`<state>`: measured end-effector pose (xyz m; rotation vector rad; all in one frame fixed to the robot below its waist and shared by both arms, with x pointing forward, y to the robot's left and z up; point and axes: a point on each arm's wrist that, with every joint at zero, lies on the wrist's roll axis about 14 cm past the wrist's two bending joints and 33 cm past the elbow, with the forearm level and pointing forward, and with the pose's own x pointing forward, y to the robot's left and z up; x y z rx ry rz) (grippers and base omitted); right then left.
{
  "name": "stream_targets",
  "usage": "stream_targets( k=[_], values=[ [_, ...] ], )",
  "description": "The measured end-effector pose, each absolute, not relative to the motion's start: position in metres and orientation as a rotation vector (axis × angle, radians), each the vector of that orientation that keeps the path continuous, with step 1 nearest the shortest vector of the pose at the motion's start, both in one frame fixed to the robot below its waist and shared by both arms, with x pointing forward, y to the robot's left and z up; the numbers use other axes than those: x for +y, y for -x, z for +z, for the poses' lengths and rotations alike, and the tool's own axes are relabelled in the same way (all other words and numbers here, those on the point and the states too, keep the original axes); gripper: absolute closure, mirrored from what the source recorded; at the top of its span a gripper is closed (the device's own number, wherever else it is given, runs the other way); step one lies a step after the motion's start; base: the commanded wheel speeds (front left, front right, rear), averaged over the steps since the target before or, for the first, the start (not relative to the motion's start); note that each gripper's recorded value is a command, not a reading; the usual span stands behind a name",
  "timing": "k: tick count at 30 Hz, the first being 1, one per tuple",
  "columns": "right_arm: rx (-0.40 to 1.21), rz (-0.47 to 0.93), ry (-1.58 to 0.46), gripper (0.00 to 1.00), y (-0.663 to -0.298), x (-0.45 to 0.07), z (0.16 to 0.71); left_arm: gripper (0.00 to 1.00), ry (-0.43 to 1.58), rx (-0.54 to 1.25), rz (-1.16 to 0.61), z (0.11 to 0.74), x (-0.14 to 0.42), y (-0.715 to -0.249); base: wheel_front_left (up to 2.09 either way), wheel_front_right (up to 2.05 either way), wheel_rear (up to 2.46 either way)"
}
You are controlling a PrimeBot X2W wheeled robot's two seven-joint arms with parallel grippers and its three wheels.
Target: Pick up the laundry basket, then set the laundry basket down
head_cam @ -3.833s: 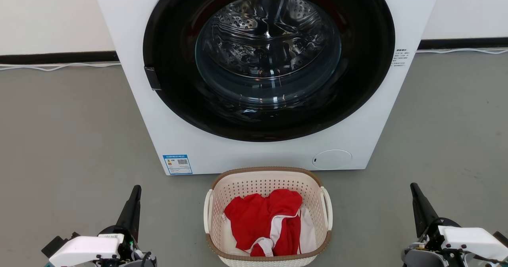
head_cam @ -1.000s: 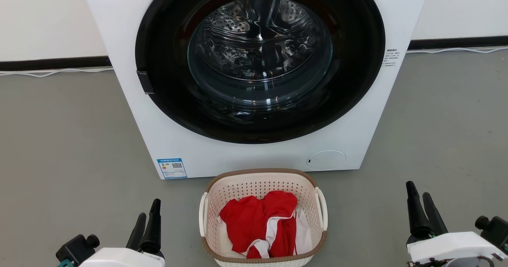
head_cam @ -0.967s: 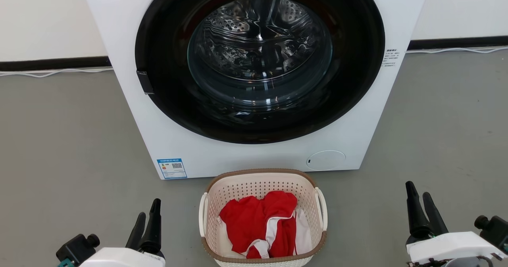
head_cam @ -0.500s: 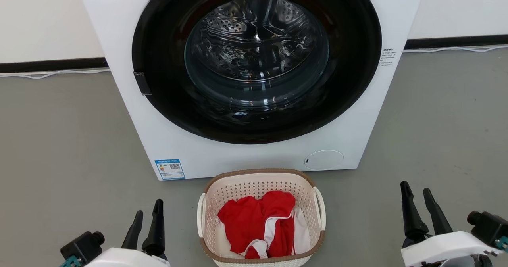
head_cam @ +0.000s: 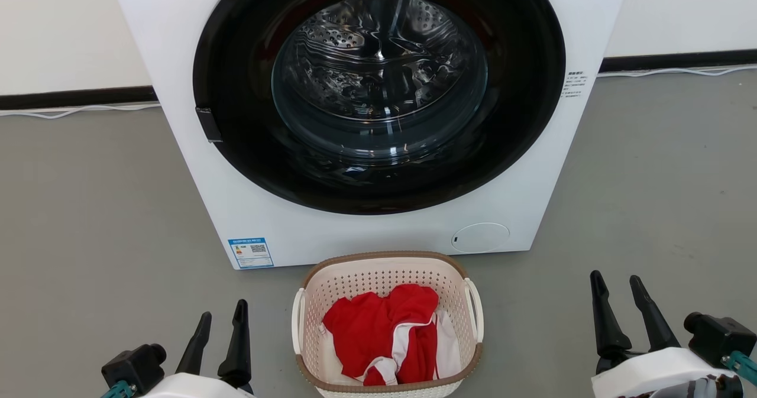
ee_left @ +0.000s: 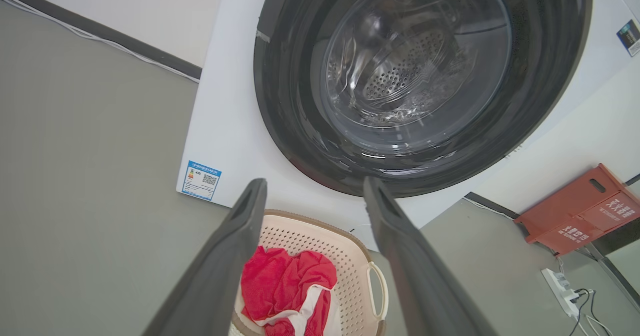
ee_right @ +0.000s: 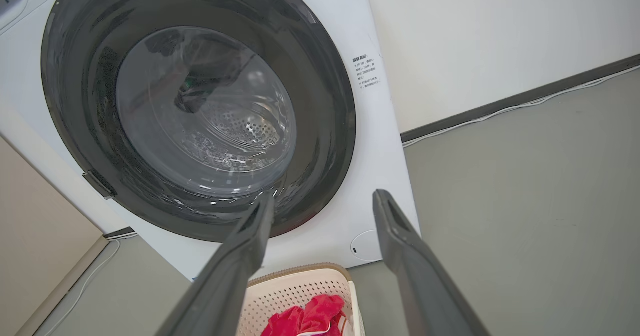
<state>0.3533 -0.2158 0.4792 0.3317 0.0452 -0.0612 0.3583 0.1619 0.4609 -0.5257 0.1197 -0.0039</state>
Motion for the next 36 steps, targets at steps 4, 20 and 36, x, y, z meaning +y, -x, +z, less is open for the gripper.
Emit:
stream_targets(
  k=[4,20,36],
  values=[
    [0.039,-0.054,-0.286,0.00,-0.353,-0.215,0.480,0.00,0.482,0.111,-0.009,0.462,0.161,-0.359,0.00,0.00,0.00],
    [0.018,-0.028,-0.102,0.00,-0.352,-0.215,0.484,0.00,0.301,0.089,-0.052,0.463,0.154,-0.354,0.00,0.00,0.00],
    [0.017,0.000,0.055,0.00,-0.349,-0.214,0.481,0.00,0.132,0.041,-0.103,0.471,0.144,-0.356,0.00,0.00,0.00]
  ],
)
